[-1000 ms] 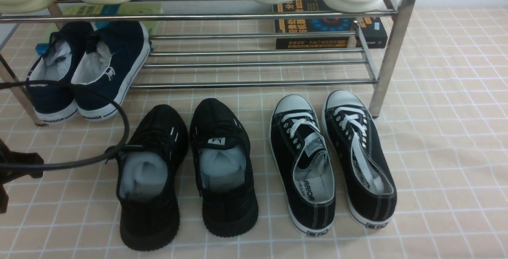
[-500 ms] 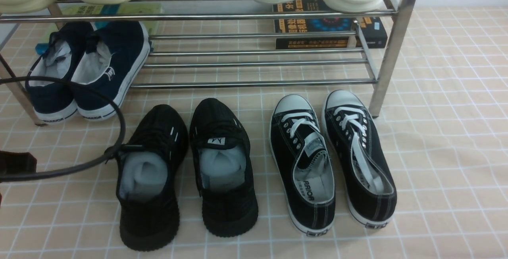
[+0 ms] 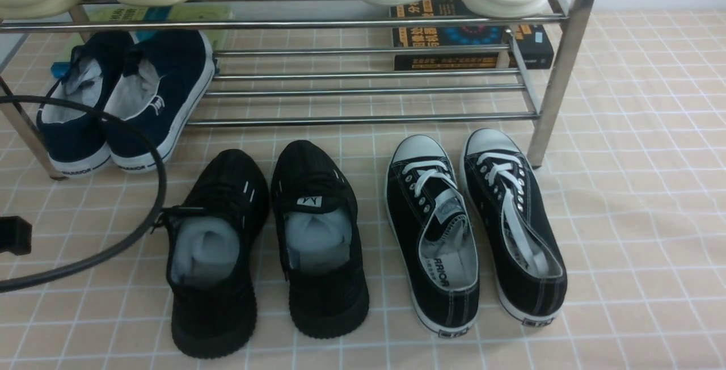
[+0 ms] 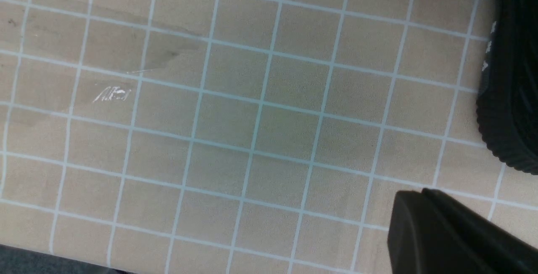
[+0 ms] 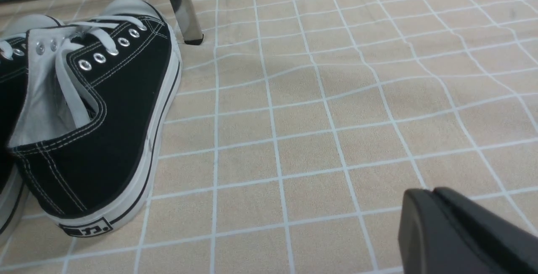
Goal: Take the shoes off the shelf from the light coffee tablecloth by hand.
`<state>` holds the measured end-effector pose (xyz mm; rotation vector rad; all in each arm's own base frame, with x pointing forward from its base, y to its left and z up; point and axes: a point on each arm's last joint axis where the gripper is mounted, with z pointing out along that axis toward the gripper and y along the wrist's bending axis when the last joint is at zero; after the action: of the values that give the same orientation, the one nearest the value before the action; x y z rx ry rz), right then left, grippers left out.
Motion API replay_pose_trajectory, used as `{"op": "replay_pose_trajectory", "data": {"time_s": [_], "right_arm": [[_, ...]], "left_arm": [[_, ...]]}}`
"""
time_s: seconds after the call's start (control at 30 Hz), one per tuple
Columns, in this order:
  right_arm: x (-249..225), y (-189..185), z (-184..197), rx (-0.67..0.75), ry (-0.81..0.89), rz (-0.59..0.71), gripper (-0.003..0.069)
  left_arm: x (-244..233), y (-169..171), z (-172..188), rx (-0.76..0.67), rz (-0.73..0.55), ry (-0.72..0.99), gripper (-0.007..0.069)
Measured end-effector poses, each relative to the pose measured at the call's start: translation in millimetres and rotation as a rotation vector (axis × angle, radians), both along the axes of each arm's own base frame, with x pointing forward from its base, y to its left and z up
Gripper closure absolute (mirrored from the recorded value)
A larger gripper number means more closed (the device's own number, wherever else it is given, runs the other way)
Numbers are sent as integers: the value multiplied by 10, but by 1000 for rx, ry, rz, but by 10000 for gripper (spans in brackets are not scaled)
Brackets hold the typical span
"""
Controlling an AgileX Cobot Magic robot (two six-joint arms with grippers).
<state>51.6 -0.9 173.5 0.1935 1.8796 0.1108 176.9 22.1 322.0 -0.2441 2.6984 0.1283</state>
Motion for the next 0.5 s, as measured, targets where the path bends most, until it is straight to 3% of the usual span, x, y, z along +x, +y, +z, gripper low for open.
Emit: {"op": "replay_pose_trajectory", "data": {"time_s": [0.2,0.5], "right_arm": [[1,0,2,-54,-1,18,622],[1,0,4,-77,-3,25,609]], "left_arm": [[-56,-29,7,-20,-27,26,623],[-462,-186,255,-92,-167,-106,623]]}}
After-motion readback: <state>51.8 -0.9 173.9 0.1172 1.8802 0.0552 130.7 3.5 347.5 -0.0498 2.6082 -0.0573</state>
